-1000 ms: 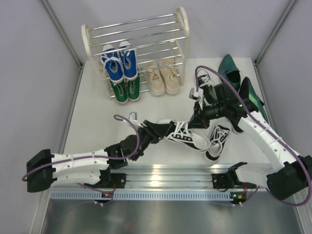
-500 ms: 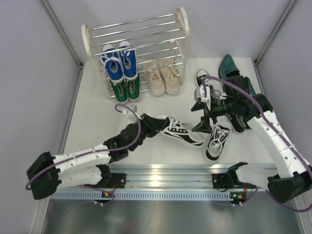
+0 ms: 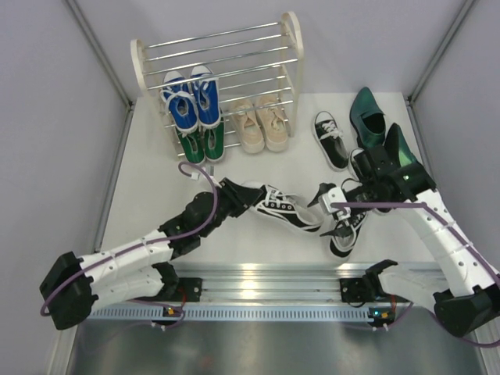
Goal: Place and organize the shoes onto the shoe shelf
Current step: Pick up the shoe at the center of the board.
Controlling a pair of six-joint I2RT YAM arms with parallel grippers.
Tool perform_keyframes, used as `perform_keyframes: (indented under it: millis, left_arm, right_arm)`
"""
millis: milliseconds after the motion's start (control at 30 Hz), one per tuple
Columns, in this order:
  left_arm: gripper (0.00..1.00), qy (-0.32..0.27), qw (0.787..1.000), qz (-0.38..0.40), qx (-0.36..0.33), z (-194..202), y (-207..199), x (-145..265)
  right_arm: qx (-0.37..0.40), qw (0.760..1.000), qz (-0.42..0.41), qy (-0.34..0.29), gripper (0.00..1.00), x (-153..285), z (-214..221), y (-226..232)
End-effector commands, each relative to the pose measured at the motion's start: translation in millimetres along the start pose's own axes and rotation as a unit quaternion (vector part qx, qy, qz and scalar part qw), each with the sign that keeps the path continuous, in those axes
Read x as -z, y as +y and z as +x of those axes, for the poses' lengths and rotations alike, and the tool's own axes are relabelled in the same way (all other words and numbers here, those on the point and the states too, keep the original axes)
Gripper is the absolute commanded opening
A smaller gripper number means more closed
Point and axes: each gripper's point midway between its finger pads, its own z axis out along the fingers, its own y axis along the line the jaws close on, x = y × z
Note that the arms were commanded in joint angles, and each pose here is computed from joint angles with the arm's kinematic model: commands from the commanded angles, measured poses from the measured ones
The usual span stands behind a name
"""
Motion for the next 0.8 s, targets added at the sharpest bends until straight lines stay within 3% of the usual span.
perform_keyframes:
  millis: [0, 167, 333, 433, 733, 767]
  left_arm:
    - [0.00, -0.009, 0.996, 0.077, 0.038, -10.7, -42.8, 1.6]
    - [0.00, -0.014, 0.996, 0.084, 0.041, -13.9, -46.4, 0.3]
    - [0.00, -0.014, 0.995, 0.085, 0.045, -14.2, -46.1, 0.0]
    - [0.00, -0.014, 0.995, 0.089, 0.047, -14.8, -47.8, -0.4]
    - [0.00, -0.008, 0.994, 0.099, 0.055, -11.7, -51.6, -5.2]
    - [0.00, -0.009, 0.993, 0.099, 0.056, -11.7, -51.0, -5.7]
  right_arm:
    - [-0.014, 0.999, -0.030, 0.008, 0.77, -3.0, 4.5, 11.8]
    - [-0.036, 0.997, -0.050, 0.039, 0.64, -11.0, 26.9, 17.9]
    - [-0.043, 0.996, -0.054, 0.052, 0.61, -16.4, 37.8, 21.3]
    - [-0.043, 0.995, -0.049, 0.076, 0.53, -20.8, 52.5, 17.4]
    - [-0.022, 0.994, -0.041, 0.096, 0.18, -26.2, 62.3, 4.9]
    - [-0.020, 0.994, -0.043, 0.096, 0.06, -25.9, 60.7, 4.2]
